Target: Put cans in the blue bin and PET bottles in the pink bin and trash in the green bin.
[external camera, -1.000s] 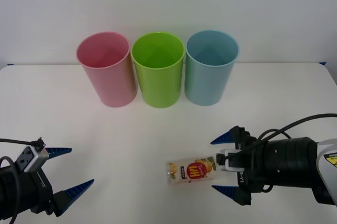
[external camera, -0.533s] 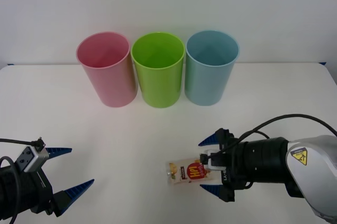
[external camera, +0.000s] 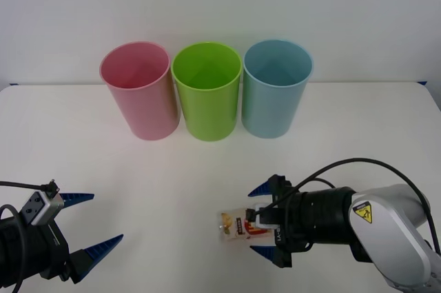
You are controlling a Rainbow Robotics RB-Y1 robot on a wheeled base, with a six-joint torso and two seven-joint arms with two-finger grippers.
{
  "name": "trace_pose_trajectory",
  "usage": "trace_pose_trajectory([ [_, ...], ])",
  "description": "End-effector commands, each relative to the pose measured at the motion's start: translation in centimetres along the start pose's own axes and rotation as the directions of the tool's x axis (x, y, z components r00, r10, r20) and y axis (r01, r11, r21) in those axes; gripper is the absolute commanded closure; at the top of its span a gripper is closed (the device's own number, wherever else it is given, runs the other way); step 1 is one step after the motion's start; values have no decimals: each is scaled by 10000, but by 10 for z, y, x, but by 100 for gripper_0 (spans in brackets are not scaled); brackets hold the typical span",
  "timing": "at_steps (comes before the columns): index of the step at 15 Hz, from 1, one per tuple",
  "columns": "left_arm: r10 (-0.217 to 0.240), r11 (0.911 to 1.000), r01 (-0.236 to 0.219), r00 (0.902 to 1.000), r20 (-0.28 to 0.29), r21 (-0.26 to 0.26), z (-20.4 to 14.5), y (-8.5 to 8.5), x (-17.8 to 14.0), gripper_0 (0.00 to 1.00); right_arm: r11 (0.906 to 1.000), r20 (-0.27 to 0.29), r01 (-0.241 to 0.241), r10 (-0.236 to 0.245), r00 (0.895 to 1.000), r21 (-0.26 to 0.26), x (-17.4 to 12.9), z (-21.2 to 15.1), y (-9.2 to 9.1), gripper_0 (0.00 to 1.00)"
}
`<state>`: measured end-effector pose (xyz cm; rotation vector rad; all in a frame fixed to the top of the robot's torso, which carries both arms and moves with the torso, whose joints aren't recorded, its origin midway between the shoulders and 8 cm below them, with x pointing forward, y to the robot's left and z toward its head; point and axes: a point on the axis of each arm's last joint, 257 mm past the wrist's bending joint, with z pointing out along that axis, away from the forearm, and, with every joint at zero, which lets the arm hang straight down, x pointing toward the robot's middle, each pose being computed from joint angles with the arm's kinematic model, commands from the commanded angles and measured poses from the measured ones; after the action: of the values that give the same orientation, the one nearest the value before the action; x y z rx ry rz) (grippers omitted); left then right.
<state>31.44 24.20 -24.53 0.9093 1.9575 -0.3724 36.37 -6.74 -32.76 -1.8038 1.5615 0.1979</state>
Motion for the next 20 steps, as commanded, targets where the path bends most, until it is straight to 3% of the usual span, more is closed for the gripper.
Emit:
trace_pose_trajectory([
  [1,0,10000,0,10000,0,0,0,0,0,0,10000,-268,4,-2,9996,70,6,7,-3,0],
  [5,0,10000,0,10000,0,0,0,0,0,0,10000,-372,-33,32,9993,-28,8,15,-2,0],
  [6,0,10000,0,10000,0,0,0,0,0,0,10000,-428,39,-40,9991,-22,8,16,-2,12],
  [8,0,10000,0,10000,0,0,0,0,0,0,10000,-431,89,-90,9990,-14,7,17,-4,98],
  [14,0,10000,0,10000,0,0,0,0,0,0,9992,-340,156,-144,9993,362,5,18,-17,100],
  [17,0,10000,0,10000,0,0,0,0,0,0,9975,162,18,-30,9999,703,-9,9,-27,100],
  [20,0,10000,0,10000,0,0,0,0,0,0,9914,1274,-769,632,9898,1061,-24,-24,-28,100],
])
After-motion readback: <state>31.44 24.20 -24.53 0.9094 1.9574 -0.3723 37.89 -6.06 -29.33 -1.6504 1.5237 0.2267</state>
